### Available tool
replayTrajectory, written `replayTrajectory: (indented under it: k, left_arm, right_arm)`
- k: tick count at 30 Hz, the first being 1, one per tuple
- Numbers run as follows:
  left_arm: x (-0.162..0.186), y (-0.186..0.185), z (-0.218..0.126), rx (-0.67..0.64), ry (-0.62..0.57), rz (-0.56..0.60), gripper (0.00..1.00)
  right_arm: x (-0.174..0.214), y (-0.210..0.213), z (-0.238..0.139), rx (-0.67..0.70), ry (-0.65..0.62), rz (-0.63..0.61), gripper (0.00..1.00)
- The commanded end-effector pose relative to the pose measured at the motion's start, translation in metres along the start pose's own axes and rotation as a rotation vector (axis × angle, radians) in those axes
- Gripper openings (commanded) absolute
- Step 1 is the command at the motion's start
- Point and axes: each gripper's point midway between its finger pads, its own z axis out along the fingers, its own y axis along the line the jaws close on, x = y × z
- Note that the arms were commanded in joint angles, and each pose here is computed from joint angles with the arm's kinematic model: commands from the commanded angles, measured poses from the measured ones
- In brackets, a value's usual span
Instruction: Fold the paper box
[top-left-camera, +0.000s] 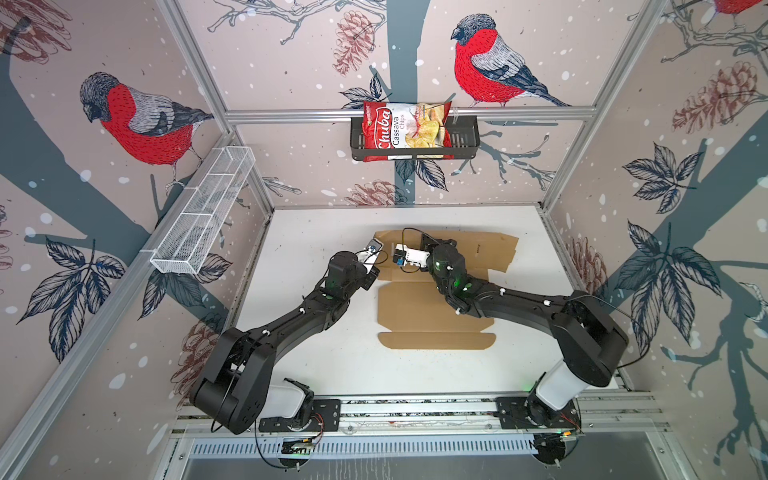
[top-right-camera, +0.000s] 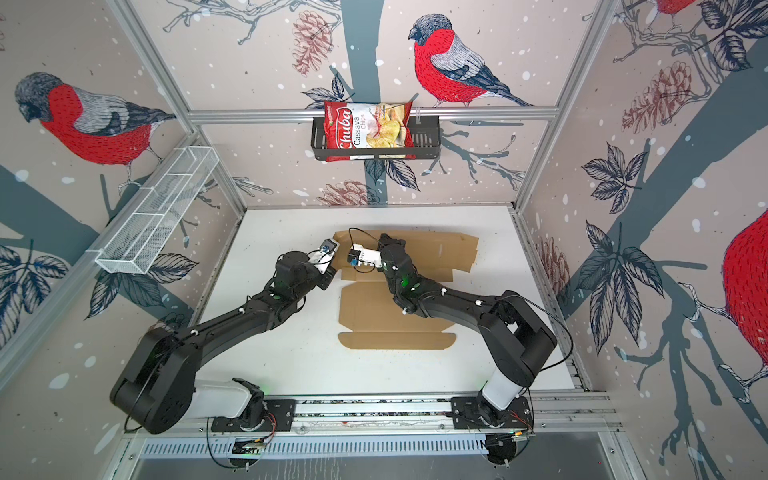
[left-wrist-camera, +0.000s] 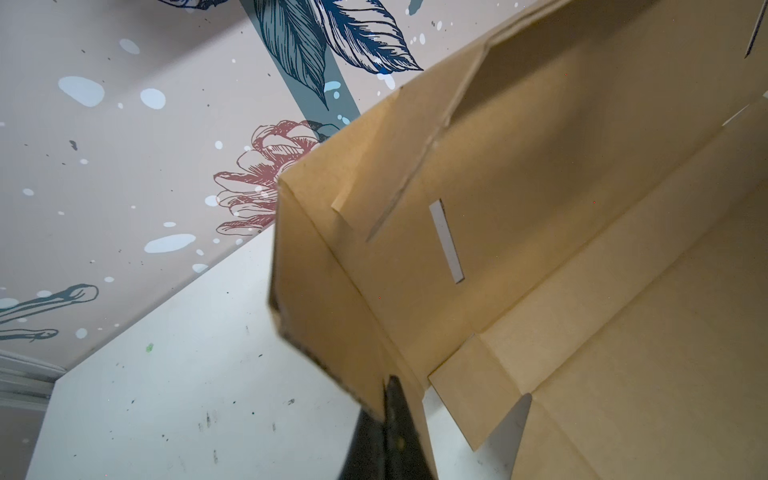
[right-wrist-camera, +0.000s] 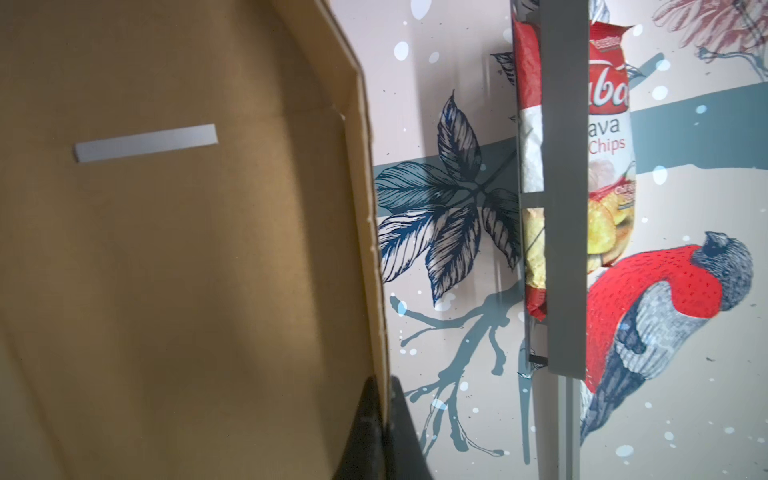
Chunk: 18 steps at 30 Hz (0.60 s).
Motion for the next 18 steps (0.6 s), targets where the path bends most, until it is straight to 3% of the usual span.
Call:
replayTrajectory:
  k: [1, 11, 18]
  left_arm:
    - [-0.039, -0.007, -0.009, 0.042, -0.148, 0.033, 0.00]
    - [-0.041, -0.033, -0.006, 0.175, -0.131, 0.043, 0.00]
    - [-0.025, -0.027, 0.008, 0.116, -0.084, -0.014, 0.00]
  right_arm:
    - [-0.020, 0.007, -0.002, -0.057, -0.105, 0.070, 0.00]
    - [-0.021, -0.007, 0.008, -0.046, -0.108, 0.120, 0.00]
    - [-0.029, 0.003, 0.003, -0.066, -0.129, 0.147, 0.00]
